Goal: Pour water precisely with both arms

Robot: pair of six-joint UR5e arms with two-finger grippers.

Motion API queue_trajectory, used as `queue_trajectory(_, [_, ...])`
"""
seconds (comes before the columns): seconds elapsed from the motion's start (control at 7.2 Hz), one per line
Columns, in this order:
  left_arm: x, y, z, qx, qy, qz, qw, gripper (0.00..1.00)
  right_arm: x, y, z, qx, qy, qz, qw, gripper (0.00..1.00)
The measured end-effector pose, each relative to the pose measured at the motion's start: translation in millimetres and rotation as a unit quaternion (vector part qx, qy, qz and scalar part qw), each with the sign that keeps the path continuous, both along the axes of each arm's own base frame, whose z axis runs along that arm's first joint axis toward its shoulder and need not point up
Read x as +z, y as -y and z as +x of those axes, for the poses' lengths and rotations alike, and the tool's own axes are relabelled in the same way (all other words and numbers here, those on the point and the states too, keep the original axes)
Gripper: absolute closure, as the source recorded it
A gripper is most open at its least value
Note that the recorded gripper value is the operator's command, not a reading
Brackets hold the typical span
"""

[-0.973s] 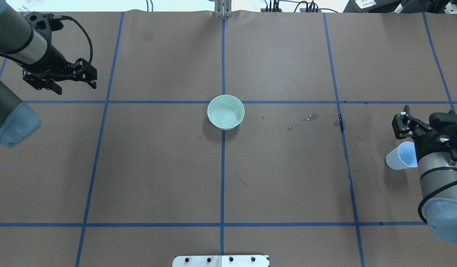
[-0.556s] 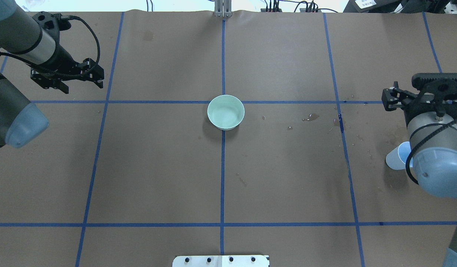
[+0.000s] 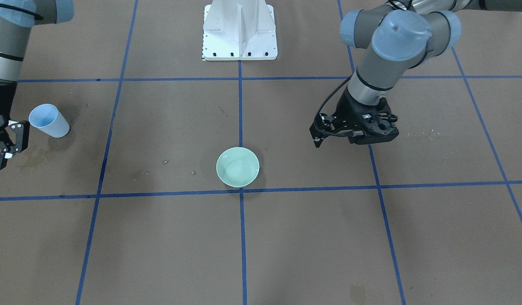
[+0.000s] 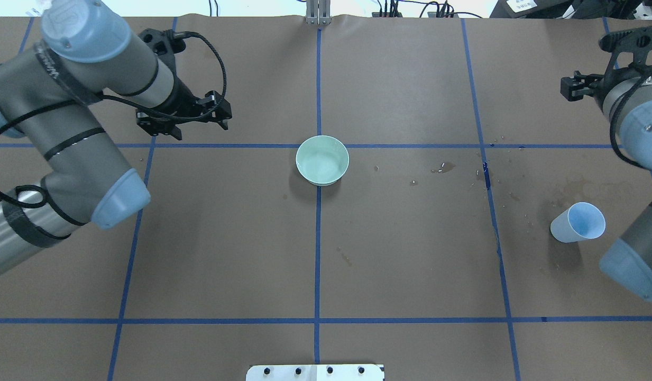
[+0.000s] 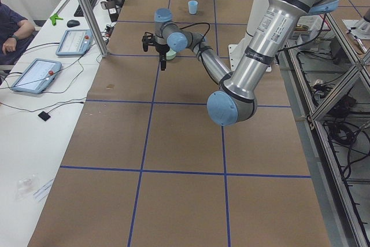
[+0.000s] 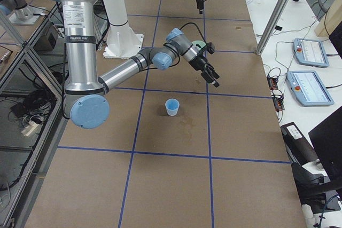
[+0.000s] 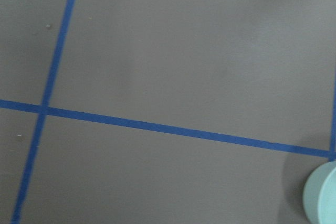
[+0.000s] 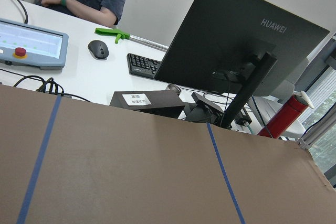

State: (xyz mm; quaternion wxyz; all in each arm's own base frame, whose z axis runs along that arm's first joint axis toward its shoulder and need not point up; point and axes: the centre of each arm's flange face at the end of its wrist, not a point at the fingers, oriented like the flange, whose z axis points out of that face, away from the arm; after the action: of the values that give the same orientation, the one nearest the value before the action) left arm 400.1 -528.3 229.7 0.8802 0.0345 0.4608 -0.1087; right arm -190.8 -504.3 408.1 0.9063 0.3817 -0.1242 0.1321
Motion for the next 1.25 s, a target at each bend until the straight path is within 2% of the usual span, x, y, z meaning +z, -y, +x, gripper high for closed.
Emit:
queue_trajectory(0.28, [-27.0,-5.8,51.7,-0.014,-0.026,0.016,0.9994,0.0,27.3,50.7,36.2,-0.037,0.019,-0.033,0.9986,0.01])
queue_trajectory(0.56, [-27.4,-3.1,85.0,-0.019,-0.054,0.033,0.9978,0.0,55.4,96.5,79.8,-0.085,0.037,-0.074,0.993,0.01])
queue_trajectory(0.69, [-26.2,-2.2,102.8,-0.02,-0.06,0.038,0.9973,0.0,73.1,115.7,99.9,-0.112,0.048,-0.096,0.9879,0.01])
queue_trajectory(0.97, [-28.9,-7.9,144.7,-0.015,-0.054,0.04,0.9976,0.01,106.5,131.6,124.1,-0.153,0.071,-0.132,0.9768,0.01])
queue_trajectory(1.25, [-31.8,-7.2,173.1,-0.009,-0.047,0.035,0.9983,0.08,132.3,140.5,146.5,-0.204,0.107,-0.155,0.9607,0.01])
